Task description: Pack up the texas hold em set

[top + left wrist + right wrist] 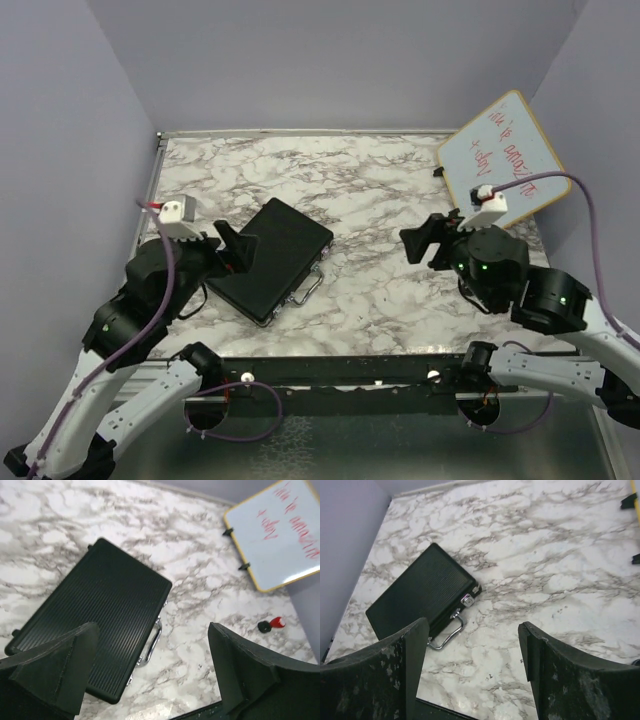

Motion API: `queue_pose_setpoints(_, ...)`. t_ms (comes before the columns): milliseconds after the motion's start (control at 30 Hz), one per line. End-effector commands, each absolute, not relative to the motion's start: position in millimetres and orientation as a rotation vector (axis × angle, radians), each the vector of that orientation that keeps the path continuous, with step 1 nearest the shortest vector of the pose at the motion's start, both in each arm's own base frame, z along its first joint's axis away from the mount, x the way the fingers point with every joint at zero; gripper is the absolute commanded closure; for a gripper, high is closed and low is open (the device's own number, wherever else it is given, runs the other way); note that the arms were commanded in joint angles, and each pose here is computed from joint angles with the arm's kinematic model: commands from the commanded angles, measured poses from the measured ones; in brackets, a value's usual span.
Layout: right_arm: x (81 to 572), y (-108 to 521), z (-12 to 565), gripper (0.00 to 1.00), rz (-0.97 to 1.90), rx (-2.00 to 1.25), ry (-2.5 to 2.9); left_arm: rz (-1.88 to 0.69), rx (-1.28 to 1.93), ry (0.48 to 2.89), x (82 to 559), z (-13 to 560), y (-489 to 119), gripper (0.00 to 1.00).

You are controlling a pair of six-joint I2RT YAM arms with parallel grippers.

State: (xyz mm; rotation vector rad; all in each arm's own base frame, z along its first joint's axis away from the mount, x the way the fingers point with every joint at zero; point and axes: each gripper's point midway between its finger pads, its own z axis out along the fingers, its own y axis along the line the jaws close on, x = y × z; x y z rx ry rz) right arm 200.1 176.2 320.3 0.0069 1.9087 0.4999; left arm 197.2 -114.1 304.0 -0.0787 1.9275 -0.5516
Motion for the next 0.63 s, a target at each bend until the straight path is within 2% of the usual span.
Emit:
queue_pose_setpoints(0, 194, 129, 345, 0.21, 0.344, -0.016, 1.859, -0.499, -0.108, 1.758, 182, 348, -80, 0.01)
queue_pose_setpoints(300, 182, 104, 408, 0.14, 0.435, 0.017, 1.744, -0.432, -0.162, 1.575, 144, 409, -26, 0.01)
queue_pose_setpoints(600, 179, 100, 423, 0.1, 0.477, 0.029, 1.702, -0.373, -0.191, 1.544, 124, 428, 1, 0.01)
